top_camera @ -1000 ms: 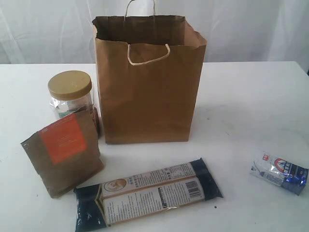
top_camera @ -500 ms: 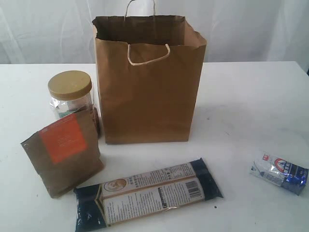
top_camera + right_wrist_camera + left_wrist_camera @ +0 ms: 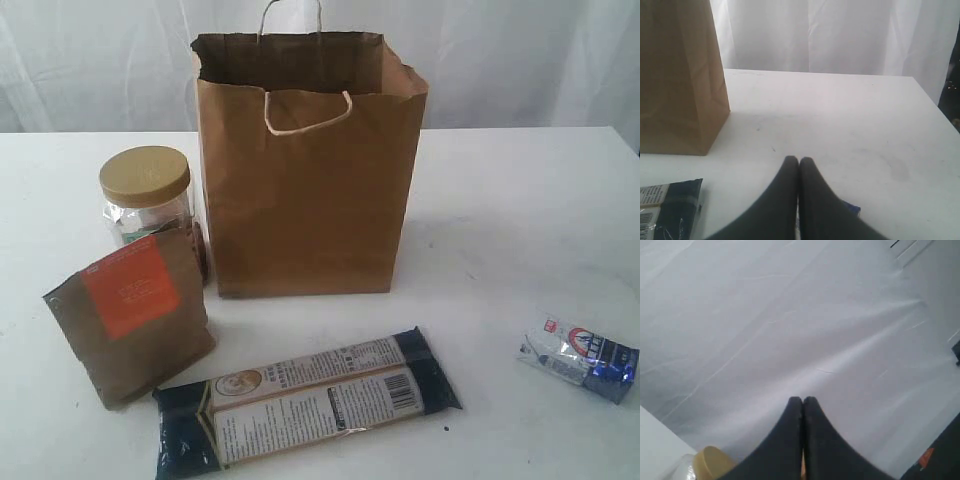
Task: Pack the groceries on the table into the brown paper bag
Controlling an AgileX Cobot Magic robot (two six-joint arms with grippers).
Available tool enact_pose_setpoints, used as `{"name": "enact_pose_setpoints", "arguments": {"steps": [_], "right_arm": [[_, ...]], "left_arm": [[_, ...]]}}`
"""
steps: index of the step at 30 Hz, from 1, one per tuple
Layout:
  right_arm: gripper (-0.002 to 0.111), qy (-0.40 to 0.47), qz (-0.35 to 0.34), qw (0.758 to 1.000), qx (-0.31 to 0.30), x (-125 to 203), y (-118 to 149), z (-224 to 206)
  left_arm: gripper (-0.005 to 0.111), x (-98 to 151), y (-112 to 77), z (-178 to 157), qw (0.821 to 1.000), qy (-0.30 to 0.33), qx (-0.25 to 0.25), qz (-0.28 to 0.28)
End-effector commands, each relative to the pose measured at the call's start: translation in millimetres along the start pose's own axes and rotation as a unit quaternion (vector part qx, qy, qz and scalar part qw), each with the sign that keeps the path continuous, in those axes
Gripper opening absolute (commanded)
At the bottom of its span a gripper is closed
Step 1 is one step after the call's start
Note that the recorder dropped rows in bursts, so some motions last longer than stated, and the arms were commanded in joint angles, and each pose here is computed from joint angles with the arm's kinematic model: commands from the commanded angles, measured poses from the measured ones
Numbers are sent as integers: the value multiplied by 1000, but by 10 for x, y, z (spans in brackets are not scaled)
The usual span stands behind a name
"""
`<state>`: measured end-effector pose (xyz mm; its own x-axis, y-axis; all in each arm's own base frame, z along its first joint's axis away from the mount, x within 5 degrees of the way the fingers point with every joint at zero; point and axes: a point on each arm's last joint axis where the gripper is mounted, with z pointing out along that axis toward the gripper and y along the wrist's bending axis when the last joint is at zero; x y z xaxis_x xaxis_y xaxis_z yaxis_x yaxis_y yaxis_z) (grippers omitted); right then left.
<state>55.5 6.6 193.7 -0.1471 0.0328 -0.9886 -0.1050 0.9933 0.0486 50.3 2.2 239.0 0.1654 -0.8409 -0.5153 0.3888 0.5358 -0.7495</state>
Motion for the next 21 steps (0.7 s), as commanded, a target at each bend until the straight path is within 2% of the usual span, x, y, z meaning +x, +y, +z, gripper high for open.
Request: {"name": "enact_pose_setpoints", "arguments": {"steps": [1, 4, 8, 10, 13, 14, 19, 21], "right_arm": [[0, -5, -1, 1000, 3, 6, -4, -2], [0, -5, -1, 1000, 3, 6, -4, -2], [0, -5, -1, 1000, 3, 6, -4, -2], [0, -5, -2, 1000, 3, 6, -4, -2], [0, -5, -2, 1000, 3, 6, -4, -2], [0, -5, -2, 1000, 3, 6, -4, -2], [0, -5, -2, 1000, 3, 6, -4, -2], [0, -5, -2, 1000, 3, 6, -4, -2]], "left_arm": [[0, 14, -181, 35, 997, 78, 7, 5], [0, -56, -351, 58, 984, 159, -37, 75], [0, -239, -591, 187, 970, 184, -57, 150], [0, -270, -655, 291, 954, 214, -75, 196], [0, -211, -632, 480, 912, 287, -113, 269], [0, -186, -620, 548, 904, 300, -118, 280], [0, 8, -546, 1040, 889, 339, -139, 275], [5, 92, -493, 1214, 866, 361, -133, 319]]}}
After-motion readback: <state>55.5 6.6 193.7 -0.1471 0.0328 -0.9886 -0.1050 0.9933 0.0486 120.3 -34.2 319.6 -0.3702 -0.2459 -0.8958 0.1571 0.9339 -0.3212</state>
